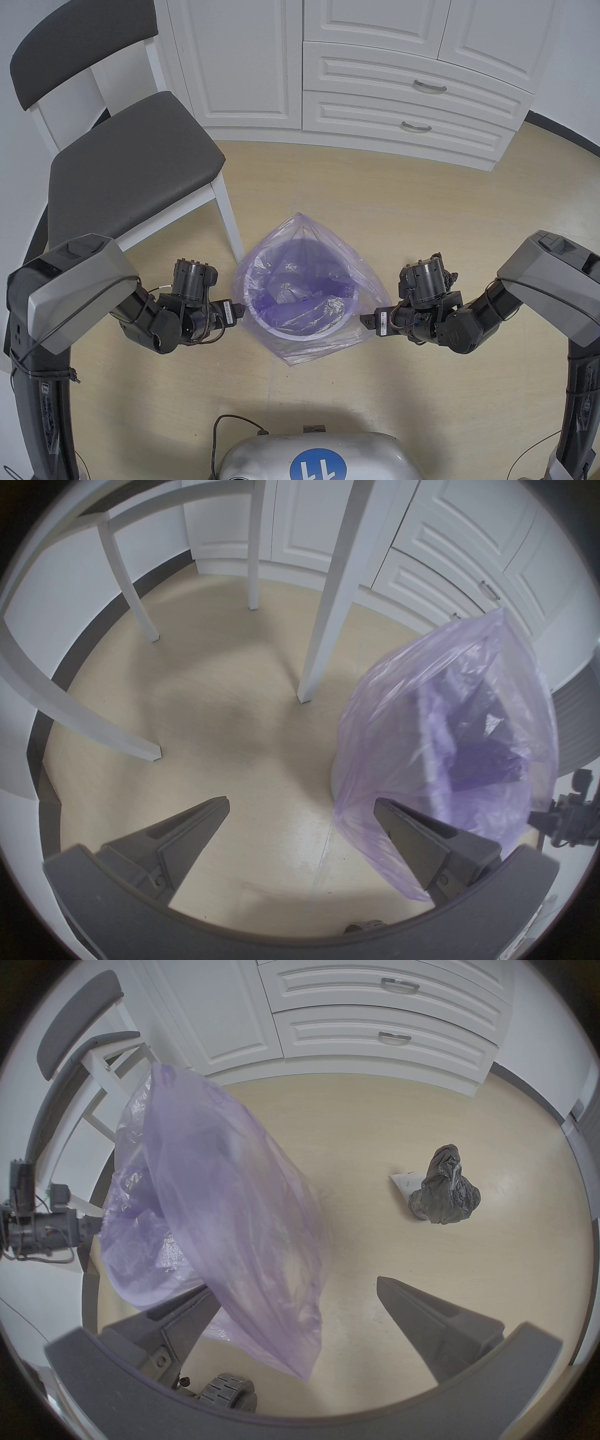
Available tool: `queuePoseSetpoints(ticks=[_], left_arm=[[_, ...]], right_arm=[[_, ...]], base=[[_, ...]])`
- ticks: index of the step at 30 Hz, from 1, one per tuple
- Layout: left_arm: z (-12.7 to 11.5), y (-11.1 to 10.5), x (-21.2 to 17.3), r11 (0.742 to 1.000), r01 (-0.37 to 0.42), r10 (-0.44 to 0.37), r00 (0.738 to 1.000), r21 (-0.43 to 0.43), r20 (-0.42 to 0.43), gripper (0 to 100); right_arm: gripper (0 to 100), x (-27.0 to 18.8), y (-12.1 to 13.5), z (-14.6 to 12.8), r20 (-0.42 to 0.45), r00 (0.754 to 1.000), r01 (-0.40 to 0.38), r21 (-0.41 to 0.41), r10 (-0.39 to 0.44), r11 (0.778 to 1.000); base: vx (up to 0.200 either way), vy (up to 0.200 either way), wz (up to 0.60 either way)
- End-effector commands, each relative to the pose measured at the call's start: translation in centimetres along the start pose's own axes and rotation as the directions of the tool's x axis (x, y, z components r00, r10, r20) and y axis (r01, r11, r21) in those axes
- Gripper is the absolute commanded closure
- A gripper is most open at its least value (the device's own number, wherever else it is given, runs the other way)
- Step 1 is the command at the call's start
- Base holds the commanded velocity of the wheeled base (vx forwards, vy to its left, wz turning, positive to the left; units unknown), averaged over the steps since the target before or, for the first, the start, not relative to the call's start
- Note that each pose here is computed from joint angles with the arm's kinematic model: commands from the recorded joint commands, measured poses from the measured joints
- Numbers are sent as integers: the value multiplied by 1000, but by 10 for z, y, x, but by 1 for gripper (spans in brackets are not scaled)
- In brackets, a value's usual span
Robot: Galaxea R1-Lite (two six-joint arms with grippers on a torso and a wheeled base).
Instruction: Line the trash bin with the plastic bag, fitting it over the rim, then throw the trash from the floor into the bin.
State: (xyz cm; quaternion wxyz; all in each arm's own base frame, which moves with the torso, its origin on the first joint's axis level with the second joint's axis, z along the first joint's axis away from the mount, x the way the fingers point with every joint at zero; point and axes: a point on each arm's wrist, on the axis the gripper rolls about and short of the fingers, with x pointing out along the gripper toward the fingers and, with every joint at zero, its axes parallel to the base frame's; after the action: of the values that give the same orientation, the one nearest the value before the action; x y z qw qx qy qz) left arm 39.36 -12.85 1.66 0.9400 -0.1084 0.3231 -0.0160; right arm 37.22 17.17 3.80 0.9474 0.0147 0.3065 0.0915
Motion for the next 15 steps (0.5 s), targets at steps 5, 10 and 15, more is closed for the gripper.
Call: queuePoseSetpoints(ticks=[5, 10, 15], left_arm=[[22, -9, -36, 999, 41, -41, 997, 1, 65, 0], [22, -9, -39, 999, 41, -41, 997, 1, 68, 0], [23, -11, -42, 999, 46, -46, 996, 3, 71, 0]], right_arm=[[0, 29, -11, -10, -11, 999, 47, 15, -47, 999], [0, 49, -11, -16, 10, 997, 75, 27, -75, 997], [0, 71, -11, -27, 37, 995, 88, 34, -89, 996]], base=[[0, 0, 0], [0, 0, 0], [0, 0, 0]])
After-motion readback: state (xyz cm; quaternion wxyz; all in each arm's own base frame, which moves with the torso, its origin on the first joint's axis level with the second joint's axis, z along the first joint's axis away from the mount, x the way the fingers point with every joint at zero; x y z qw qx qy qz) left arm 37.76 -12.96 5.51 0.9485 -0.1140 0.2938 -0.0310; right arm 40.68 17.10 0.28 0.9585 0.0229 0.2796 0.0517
